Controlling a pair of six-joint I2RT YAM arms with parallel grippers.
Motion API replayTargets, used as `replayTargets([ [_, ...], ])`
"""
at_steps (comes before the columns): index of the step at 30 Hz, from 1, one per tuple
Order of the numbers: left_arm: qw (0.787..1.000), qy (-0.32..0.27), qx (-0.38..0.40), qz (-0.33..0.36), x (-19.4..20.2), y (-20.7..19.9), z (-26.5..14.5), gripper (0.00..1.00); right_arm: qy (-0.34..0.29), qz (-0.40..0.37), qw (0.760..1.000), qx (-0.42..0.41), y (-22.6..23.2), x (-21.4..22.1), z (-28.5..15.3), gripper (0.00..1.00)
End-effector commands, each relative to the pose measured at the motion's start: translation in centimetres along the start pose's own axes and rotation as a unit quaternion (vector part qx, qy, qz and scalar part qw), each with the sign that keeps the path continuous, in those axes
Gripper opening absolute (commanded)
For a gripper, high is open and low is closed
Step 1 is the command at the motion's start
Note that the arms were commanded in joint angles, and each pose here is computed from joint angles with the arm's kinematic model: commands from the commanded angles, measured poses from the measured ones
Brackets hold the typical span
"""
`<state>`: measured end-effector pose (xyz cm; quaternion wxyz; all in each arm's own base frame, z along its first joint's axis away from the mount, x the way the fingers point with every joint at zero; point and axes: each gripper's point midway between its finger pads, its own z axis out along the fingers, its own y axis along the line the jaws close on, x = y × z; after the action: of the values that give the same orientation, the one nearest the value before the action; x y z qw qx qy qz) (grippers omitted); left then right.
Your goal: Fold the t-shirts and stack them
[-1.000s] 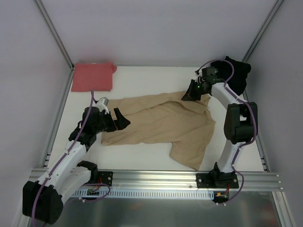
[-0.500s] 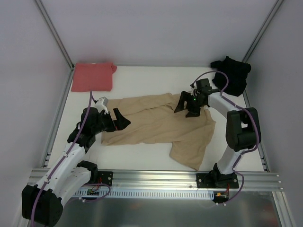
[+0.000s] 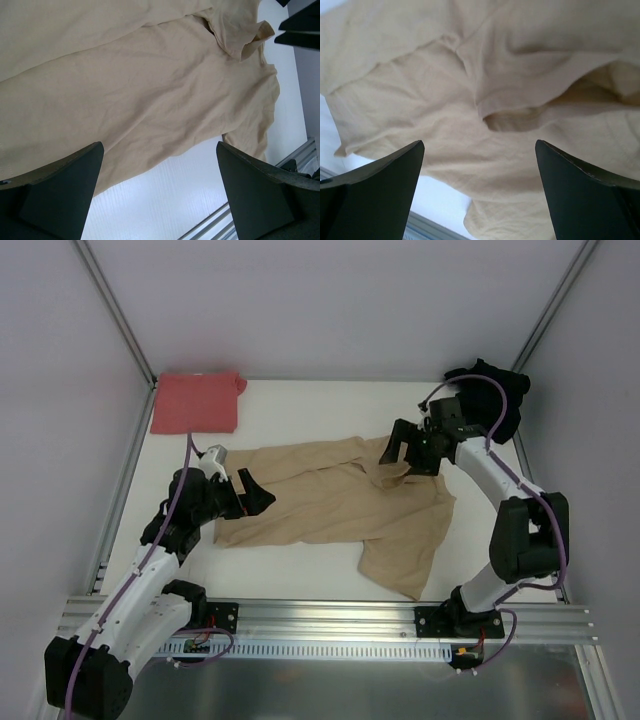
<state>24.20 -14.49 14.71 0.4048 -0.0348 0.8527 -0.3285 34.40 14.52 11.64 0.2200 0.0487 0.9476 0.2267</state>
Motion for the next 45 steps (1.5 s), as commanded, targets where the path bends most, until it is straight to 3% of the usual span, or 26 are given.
replayTargets([
  [1,1.0,-0.001,0.02,0.007,0.2,-0.8,-0.3,0.99,-0.042,-0.008,0.999,0.006,0.1,-4.5,-0.3,1.0],
  [8,1.0,0.003,0.014,0.011,0.4,-0.5,-0.3,0.99,-0.035,-0.002,0.999,0.0,0.2,-9.0,3.9,0.99],
  [13,1.0,0.002,0.01,0.014,0.4,-0.4,-0.5,0.99,0.018,0.013,1.0,0.017,-1.8,-7.9,7.1,0.99],
  [23,1.0,0.001,0.019,0.012,0.2,-0.9,-0.6,0.99,0.019,0.023,0.997,0.075,-5.1,-3.5,2.8,0.99],
  [35,1.0,-0.007,0.026,0.014,0.1,-1.5,-1.7,0.99,0.023,0.031,0.997,0.073,-5.0,1.3,-1.3,0.99],
  [42,1.0,-0.005,0.024,0.016,0.3,-1.4,-1.9,0.99,0.004,0.022,0.996,0.081,-5.2,-0.2,-1.5,0.99],
  [45,1.0,-0.007,0.023,0.016,0.3,-1.4,-2.1,0.99,0.001,0.018,0.997,0.074,-4.4,-2.8,-0.6,1.0],
])
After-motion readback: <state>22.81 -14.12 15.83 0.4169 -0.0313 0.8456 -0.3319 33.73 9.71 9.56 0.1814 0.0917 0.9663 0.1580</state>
